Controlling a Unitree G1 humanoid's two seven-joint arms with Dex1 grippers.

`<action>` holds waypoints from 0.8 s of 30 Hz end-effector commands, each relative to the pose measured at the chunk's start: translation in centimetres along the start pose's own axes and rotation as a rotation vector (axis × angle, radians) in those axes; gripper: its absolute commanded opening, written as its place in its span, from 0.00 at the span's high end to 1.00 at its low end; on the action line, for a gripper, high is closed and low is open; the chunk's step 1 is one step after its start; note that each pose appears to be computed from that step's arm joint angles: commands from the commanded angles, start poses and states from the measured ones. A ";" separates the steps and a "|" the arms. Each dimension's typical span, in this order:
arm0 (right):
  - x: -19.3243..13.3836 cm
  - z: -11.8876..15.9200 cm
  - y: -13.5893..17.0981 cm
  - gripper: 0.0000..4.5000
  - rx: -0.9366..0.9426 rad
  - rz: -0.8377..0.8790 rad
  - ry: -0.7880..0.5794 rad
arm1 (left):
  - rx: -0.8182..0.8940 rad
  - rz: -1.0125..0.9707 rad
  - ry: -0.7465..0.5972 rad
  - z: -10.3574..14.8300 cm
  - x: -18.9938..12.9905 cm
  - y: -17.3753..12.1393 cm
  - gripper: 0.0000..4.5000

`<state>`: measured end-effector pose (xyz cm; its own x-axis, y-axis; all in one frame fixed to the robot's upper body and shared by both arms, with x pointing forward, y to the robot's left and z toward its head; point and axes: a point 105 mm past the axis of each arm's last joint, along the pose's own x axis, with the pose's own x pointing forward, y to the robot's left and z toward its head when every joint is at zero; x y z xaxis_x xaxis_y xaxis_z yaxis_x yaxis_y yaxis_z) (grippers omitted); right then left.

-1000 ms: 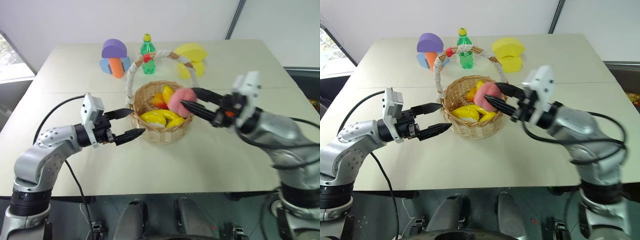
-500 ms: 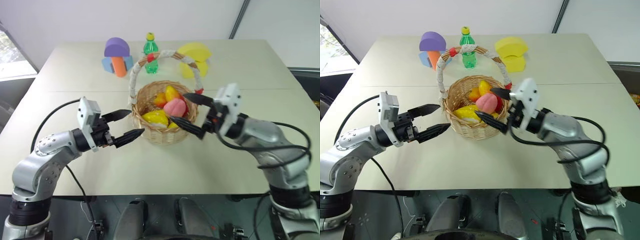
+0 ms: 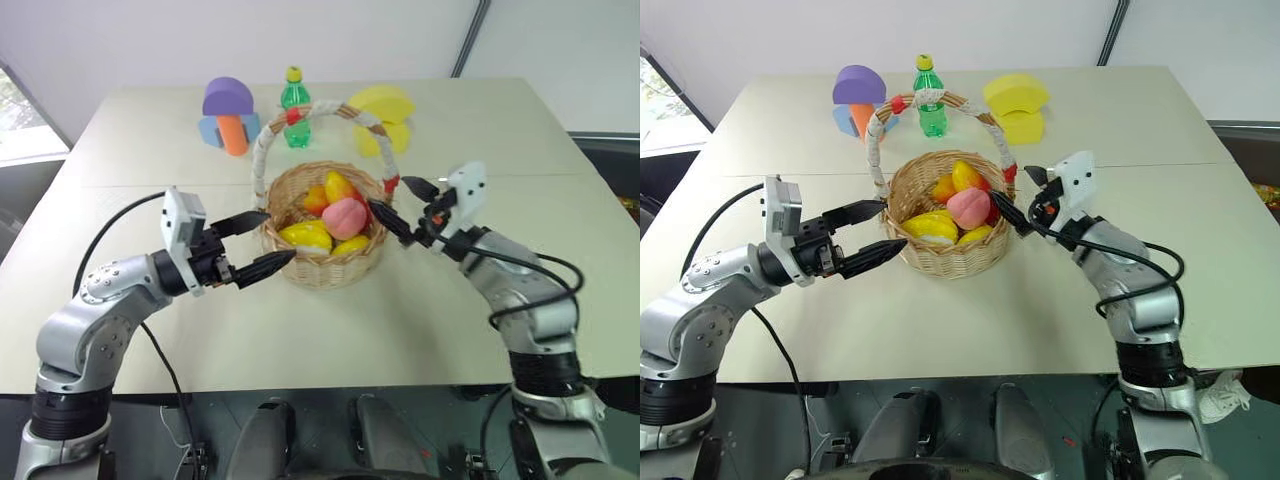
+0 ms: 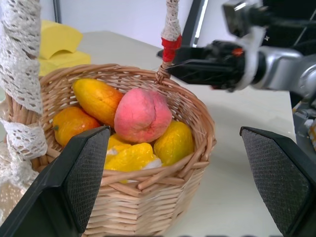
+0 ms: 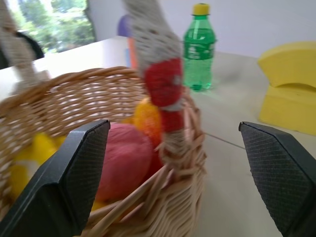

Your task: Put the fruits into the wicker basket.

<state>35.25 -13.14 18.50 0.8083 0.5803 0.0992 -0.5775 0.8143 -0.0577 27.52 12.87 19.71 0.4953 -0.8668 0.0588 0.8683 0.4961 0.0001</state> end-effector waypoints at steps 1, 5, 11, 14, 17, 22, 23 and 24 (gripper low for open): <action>0.3 1.6 -0.3 0.32 -0.009 -0.025 -0.083 | 0.033 -0.015 -0.029 0.9 0.1 -0.7 0.00; 0.2 2.6 0.2 0.79 0.009 -0.001 -0.127 | 0.026 -0.016 -0.036 0.9 0.2 -1.0 0.00; -0.8 4.3 -0.3 1.00 -0.029 -0.031 -0.181 | 0.022 -0.029 -0.038 0.8 0.6 -1.2 0.00; -2.6 5.8 -3.0 1.00 -0.091 -0.152 -0.210 | 0.024 -0.035 -0.040 0.9 0.7 -1.2 0.00; -5.2 7.0 -7.0 1.00 -0.180 -0.331 -0.203 | 0.023 -0.046 -0.039 0.9 0.9 -1.2 0.00; -10.4 6.3 -13.9 1.00 -0.296 -0.664 -0.091 | 0.022 -0.073 -0.044 0.8 1.6 -1.3 0.00; -11.5 5.8 -15.3 1.00 -0.296 -0.735 -0.067 | 0.023 -0.075 -0.046 0.8 1.8 -1.3 0.00; -12.2 5.5 -16.2 1.00 -0.290 -0.785 -0.055 | 0.023 -0.076 -0.047 0.9 1.9 -1.2 0.00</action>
<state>34.80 -31.38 22.54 0.9755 -0.0628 0.2110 0.1060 0.9740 -0.2004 27.43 10.93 19.91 0.4400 -0.8945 0.0786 0.8975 0.4410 -0.0062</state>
